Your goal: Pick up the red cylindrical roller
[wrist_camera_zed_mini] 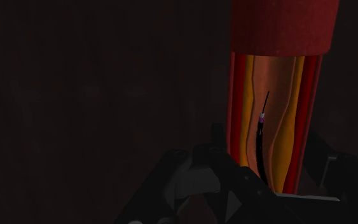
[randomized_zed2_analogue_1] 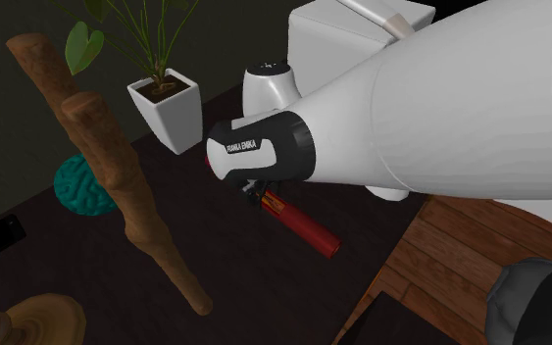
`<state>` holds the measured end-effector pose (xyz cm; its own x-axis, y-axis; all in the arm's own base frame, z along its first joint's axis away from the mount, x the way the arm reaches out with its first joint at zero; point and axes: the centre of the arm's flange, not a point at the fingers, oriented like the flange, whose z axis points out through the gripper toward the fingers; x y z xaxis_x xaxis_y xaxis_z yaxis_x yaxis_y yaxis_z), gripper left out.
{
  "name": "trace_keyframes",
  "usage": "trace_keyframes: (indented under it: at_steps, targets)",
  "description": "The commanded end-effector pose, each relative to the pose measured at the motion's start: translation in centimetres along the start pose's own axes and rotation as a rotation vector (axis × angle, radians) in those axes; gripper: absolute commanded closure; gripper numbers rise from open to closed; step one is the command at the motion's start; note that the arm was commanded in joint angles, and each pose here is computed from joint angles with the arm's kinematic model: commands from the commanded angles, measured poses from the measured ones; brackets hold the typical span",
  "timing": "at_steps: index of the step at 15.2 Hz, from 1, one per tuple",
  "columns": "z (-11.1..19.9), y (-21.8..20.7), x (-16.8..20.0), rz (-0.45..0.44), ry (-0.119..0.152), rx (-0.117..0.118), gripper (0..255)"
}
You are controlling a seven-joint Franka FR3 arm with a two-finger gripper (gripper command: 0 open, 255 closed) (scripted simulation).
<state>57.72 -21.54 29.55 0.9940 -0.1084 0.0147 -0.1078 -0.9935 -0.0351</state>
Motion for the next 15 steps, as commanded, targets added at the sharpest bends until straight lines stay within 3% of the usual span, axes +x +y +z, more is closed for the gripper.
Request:
trace_keyframes:
  at_steps: [1,15]
  targets:
    - [-0.5,0.0,0.0,0.001,-0.001,0.0,255]
    - [-7.8,-0.3,0.1,0.001,-0.001,0.0,255]
